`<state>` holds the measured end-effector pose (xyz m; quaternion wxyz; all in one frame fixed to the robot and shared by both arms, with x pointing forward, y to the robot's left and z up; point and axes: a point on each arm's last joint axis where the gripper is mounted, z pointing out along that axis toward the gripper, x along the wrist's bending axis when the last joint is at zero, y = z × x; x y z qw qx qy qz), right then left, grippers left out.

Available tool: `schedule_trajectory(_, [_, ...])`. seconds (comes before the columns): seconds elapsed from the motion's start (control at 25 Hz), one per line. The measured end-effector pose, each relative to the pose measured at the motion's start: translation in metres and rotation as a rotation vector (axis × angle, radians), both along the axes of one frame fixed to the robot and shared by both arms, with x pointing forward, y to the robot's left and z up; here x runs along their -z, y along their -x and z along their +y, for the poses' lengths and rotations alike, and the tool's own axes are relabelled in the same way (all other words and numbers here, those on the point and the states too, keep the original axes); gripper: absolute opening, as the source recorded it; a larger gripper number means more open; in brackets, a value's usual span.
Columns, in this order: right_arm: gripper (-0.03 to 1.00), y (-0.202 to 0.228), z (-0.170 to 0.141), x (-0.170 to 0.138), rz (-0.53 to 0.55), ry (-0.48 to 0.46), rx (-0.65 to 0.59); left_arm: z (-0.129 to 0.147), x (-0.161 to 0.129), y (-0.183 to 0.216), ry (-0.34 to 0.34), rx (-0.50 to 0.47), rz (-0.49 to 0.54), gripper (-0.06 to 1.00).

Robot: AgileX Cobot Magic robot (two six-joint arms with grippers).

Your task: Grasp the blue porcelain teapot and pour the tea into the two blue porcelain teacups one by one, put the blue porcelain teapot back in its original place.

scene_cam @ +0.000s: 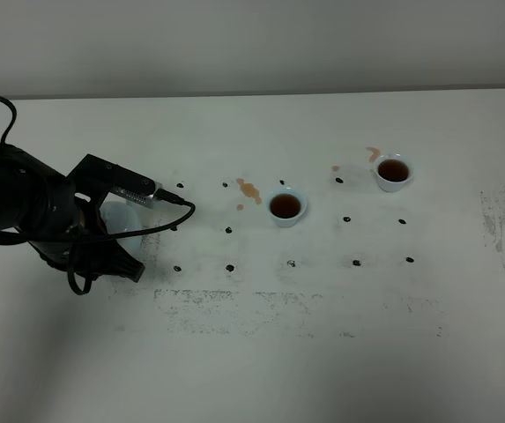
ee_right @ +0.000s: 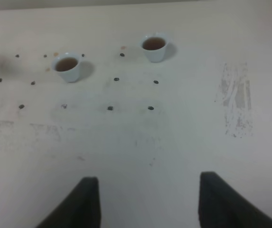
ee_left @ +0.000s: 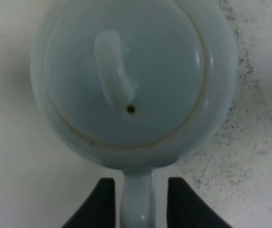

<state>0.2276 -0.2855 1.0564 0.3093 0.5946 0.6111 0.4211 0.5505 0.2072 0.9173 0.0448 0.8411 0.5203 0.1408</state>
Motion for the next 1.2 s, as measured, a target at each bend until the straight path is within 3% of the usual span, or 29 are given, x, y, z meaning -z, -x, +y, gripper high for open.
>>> schedule_trajectory(0.44, [0.49,0.0,0.0,0.0,0.0,0.0,0.0,0.003,-0.005,0.005,-0.019,-0.017,0.028,0.35])
schedule_trajectory(0.72, [0.49,0.0,0.0,0.0,0.0,0.0,0.0,0.012,-0.028,0.039,0.027,-0.039,0.014,0.35])
schedule_trajectory(0.96, [0.49,0.0,0.0,0.0,0.0,0.0,0.0,0.036,-0.093,0.081,0.098,0.01,-0.128,0.35])
schedule_trajectory(1.2, [0.49,0.0,0.0,0.0,0.0,0.0,0.0,0.082,-0.152,0.145,0.103,-0.136,-0.287,0.35])
